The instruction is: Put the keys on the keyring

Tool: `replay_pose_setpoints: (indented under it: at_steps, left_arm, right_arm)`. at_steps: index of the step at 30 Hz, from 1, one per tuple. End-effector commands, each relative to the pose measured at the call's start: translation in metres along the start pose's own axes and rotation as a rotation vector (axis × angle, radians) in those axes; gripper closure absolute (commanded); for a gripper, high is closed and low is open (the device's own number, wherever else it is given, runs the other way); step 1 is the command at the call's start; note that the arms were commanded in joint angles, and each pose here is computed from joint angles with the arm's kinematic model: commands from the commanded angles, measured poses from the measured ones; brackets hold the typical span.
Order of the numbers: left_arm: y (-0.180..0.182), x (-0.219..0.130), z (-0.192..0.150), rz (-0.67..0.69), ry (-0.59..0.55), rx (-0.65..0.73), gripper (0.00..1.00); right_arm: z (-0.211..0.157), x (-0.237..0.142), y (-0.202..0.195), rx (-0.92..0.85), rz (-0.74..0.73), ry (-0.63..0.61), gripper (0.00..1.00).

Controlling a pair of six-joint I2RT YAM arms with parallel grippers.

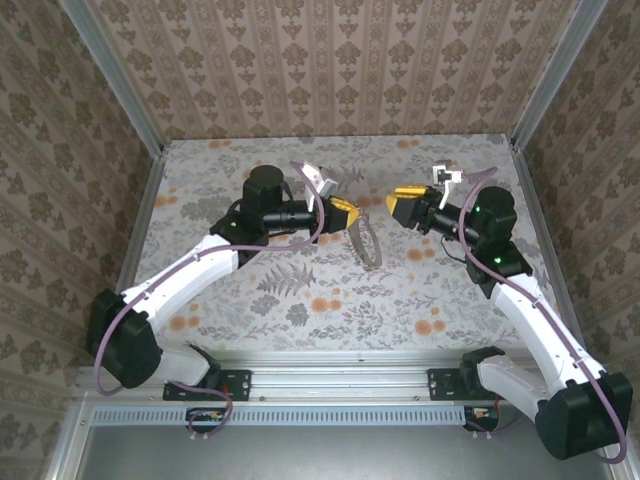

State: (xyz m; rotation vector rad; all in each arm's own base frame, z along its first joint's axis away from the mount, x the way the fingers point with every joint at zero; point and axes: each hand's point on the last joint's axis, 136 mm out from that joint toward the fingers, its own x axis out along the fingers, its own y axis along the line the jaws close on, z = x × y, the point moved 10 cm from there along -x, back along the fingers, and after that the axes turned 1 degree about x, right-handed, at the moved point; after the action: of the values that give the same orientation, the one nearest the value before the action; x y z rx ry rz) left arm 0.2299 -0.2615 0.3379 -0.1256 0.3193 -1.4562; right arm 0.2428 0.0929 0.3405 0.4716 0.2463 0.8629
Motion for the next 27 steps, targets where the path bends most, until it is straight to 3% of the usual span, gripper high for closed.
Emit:
replay_pose_setpoints:
  at_steps: [1, 13, 27]
  left_arm:
    - [-0.015, -0.003, 0.021, 0.015, -0.148, 0.127, 1.00]
    - [-0.019, -0.001, 0.024, 0.019, -0.269, 0.138, 1.00]
    - [-0.028, -0.005, 0.027, -0.025, -0.315, 0.108, 1.00]
  right_arm:
    - [-0.003, -0.002, -0.004, 0.047, -0.033, -0.067, 0.52]
    - [-0.046, -0.002, 0.019, 0.028, -0.032, 0.021, 0.52]
    - [-0.039, -0.001, 0.024, -0.034, 0.021, 0.004, 0.52]
